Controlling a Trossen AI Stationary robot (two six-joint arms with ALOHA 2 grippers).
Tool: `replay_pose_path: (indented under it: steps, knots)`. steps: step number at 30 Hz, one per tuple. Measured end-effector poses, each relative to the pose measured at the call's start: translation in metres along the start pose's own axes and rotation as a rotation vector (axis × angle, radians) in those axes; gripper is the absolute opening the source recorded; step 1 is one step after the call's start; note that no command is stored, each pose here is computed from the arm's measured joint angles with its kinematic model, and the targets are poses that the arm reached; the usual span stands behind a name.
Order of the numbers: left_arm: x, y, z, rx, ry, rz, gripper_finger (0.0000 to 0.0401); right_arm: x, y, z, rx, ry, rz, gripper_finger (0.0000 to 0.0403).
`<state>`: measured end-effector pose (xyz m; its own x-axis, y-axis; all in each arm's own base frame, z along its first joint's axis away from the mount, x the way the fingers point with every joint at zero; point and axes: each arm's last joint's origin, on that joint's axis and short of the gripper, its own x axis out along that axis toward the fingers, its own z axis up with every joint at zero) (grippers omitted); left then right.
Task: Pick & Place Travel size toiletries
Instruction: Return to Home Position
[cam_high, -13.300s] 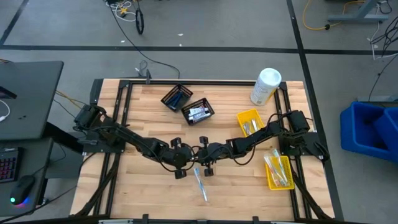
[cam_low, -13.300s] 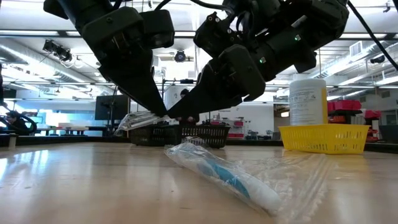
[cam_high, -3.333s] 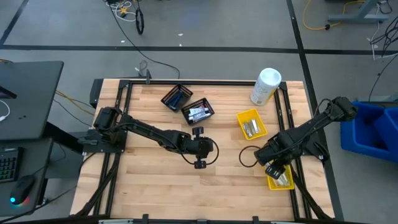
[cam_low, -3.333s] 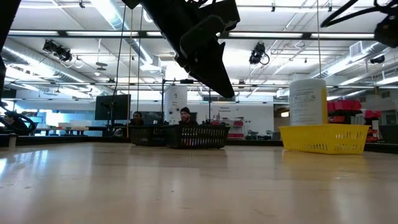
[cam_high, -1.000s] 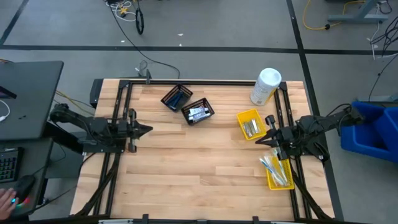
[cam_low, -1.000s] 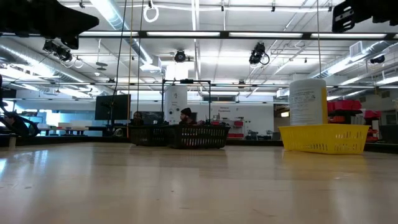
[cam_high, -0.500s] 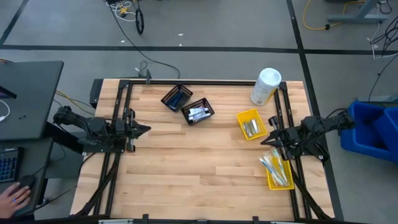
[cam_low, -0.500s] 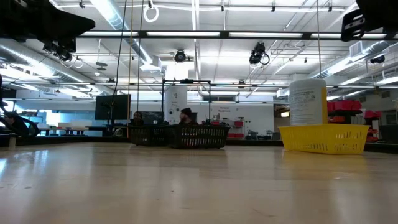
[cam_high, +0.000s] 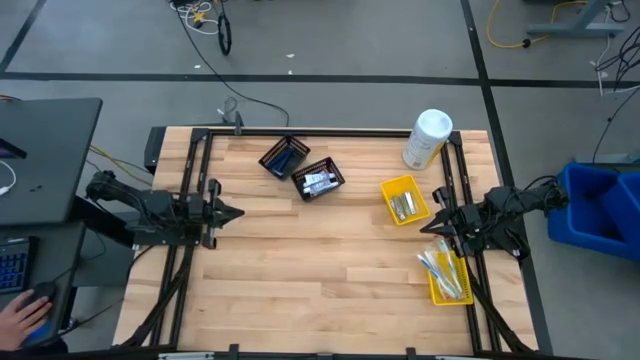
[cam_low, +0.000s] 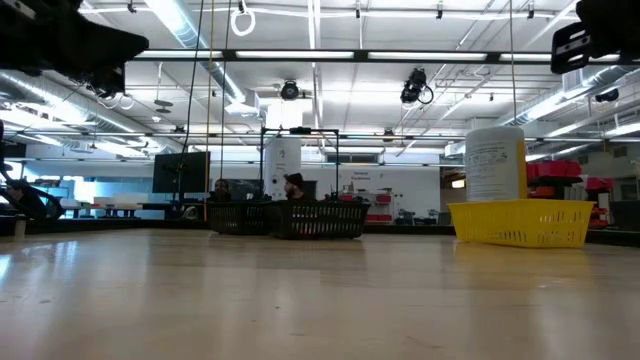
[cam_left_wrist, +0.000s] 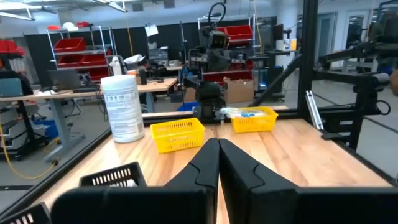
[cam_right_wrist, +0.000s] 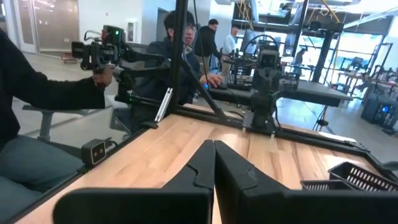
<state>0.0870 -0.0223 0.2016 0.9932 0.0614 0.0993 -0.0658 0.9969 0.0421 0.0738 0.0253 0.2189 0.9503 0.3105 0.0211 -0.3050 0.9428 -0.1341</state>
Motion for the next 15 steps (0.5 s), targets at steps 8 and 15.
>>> replay_pose_path:
  steps: [8,15]
  knots:
    - [0.004,-0.004,-0.023,0.049,-0.023,-0.005,0.0005,0.000,0.002,0.000,0.041,-0.006,0.065,0.0005]
    - [0.004,-0.005,-0.024,0.054,-0.015,-0.021,0.0020,0.006,0.005,-0.015,0.041,-0.001,0.080,0.0005]
